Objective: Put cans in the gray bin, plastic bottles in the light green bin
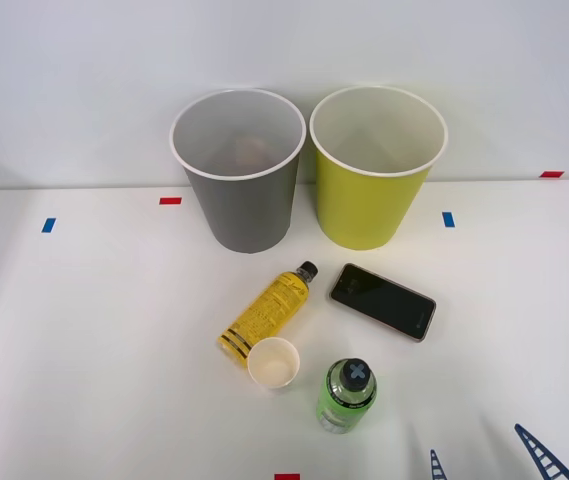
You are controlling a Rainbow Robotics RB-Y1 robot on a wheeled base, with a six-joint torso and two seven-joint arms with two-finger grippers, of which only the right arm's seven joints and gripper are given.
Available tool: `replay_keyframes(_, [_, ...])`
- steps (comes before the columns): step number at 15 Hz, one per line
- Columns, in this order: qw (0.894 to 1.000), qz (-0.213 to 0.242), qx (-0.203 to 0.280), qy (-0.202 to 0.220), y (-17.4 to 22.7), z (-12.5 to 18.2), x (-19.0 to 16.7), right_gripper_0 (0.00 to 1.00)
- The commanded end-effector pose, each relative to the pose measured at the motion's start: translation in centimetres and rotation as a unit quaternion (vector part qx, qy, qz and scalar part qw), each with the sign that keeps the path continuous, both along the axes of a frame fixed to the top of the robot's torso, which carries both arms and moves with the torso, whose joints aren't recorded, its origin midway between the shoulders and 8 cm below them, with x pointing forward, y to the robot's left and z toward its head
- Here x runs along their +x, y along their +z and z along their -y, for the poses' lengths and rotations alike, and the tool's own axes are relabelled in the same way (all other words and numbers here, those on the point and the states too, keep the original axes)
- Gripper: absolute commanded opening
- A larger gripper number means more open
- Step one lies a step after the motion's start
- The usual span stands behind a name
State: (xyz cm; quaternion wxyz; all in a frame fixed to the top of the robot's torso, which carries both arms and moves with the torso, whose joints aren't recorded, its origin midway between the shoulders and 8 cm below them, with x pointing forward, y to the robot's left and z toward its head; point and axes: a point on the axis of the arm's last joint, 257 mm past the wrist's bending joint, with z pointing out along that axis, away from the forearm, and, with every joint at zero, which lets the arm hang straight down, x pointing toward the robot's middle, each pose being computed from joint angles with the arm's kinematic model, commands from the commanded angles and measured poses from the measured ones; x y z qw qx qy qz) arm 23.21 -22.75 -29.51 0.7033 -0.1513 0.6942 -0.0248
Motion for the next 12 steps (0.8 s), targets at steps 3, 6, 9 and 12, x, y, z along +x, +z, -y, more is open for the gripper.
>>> replay_keyframes(3, [1.0,0.0,0.0,0.0,0.0,0.0,0.0,1.0])
replay_keyframes(6, [1.0,0.0,0.0,0.0,0.0,0.0,0.0,1.0])
replay_keyframes(9, [1.0,0.0,0.0,0.0,0.0,0.0,0.0,1.0])
replay_keyframes(12, [1.0,0.0,0.0,0.0,0.0,0.0,0.0,1.0])
